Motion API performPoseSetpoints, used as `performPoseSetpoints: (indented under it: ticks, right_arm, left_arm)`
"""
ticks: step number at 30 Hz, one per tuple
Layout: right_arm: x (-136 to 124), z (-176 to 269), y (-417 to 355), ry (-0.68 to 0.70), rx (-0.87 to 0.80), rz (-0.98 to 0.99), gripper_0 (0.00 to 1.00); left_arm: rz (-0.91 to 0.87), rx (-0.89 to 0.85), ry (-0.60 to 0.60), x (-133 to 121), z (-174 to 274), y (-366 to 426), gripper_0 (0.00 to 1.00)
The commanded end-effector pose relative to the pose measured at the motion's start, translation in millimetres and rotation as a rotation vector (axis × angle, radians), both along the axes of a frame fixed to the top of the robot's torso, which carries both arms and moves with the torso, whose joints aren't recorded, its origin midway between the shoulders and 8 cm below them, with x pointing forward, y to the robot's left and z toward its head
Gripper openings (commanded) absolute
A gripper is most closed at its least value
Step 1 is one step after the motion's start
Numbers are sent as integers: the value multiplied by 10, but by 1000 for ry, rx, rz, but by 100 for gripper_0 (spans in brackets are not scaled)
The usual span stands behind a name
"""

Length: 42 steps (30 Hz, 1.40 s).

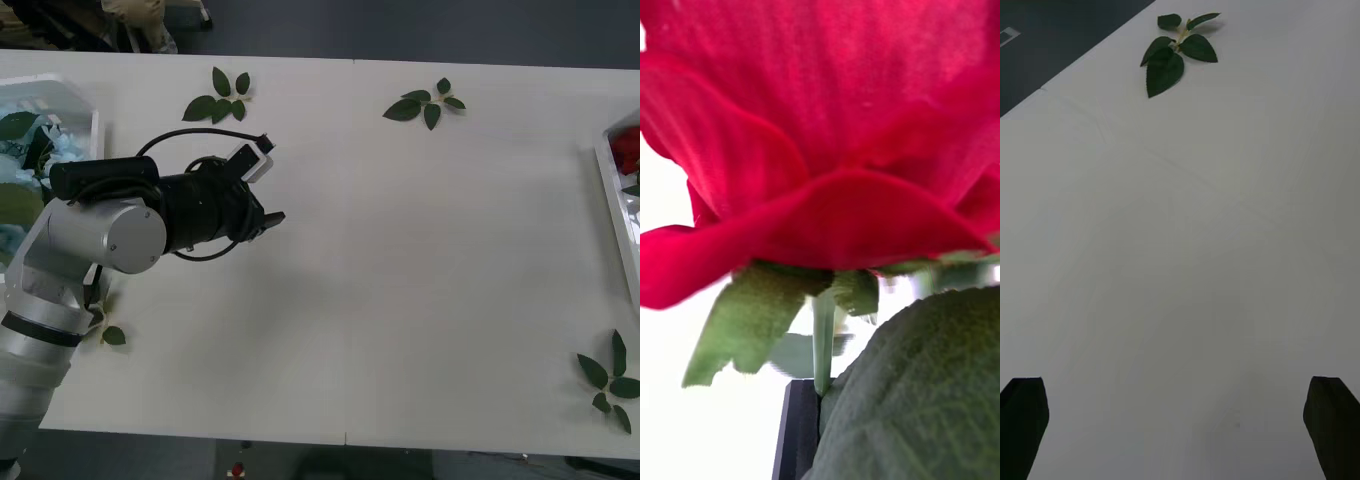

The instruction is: Put the red flowers into the right box and the blue flowers into the left box

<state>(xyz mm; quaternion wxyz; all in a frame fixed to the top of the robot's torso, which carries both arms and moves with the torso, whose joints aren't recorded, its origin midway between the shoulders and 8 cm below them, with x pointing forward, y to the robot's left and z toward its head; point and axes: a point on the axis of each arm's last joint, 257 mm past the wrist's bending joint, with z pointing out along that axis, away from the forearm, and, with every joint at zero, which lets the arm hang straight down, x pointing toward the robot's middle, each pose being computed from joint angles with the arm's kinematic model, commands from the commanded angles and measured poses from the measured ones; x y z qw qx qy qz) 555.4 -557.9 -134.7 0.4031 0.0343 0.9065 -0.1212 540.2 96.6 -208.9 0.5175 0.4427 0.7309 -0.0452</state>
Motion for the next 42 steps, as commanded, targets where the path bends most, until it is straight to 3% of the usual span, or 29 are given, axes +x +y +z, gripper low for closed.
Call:
performPoseSetpoints:
  ticks: [1,23,25,27,29,32,36,42]
  right_arm:
    - [27,297,-409,-35,-123,-3,0]
    - [133,99,-899,-65,-325,-22,0]
    - [134,92,-892,-64,-324,-20,12]
    - [139,77,-877,-62,-321,-16,44]
    - [141,75,-870,-63,-319,-14,64]
    - [142,72,-863,-60,-321,-8,83]
    - [158,28,-803,-57,-305,8,93]
    - [196,-29,-648,-58,-258,54,95]
  left_arm:
    - [2,-15,-29,23,173,21,100]
    - [2,-5,-27,19,133,6,100]
    - [2,-5,-27,19,133,6,100]
    - [2,-5,-27,19,133,6,100]
    - [2,-5,-27,19,133,6,100]
    - [2,-5,-27,19,133,6,100]
    - [2,-5,-27,19,133,6,100]
    - [2,-5,-27,19,133,6,100]
